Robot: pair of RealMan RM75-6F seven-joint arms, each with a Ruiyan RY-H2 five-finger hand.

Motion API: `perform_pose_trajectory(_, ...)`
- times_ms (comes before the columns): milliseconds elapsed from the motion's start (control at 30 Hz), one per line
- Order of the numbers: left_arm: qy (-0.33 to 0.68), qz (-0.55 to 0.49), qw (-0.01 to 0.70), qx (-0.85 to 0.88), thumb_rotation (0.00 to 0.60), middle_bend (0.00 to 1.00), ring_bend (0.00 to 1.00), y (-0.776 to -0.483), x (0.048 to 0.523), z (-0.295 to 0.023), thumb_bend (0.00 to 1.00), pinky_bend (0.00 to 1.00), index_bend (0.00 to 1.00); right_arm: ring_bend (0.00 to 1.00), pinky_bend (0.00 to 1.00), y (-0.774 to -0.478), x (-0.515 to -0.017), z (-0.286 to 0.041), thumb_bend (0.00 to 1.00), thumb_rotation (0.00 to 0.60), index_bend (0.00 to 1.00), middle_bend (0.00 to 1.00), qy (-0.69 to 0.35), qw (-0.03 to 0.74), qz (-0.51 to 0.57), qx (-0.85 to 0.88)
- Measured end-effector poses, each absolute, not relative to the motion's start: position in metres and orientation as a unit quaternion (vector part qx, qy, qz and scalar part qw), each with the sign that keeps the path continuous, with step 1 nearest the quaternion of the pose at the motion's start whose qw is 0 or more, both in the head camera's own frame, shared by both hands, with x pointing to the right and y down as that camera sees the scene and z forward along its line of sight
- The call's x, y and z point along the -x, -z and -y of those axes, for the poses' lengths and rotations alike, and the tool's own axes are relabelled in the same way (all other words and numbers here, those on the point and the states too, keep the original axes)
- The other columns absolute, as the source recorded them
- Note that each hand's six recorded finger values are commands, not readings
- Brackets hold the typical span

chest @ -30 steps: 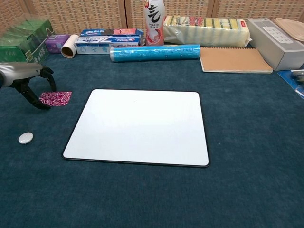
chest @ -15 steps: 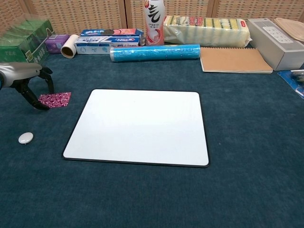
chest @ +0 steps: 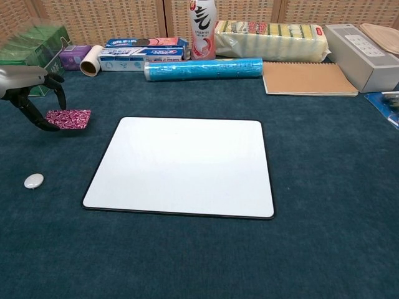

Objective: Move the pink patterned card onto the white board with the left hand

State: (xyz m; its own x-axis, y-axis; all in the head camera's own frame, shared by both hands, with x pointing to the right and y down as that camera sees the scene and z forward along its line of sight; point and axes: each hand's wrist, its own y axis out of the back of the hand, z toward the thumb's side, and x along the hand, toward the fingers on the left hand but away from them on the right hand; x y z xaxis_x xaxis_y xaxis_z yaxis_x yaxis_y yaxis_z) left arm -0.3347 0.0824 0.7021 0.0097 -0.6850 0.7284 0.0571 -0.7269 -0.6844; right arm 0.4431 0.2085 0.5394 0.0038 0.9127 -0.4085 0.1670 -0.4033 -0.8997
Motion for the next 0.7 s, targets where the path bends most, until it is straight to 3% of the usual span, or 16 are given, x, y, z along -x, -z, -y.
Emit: perform_pose_trajectory(700,0.576,-0.181,0.362,0.71,0.6,0.0,0.0,-0.672,0.219,-0.115,0.18,0.02,0.36,0.0,0.0,-0.538,-0.446,-0.208,0.0,0.6,0.1,0.0,-0.558,0.328,0.435,0.626)
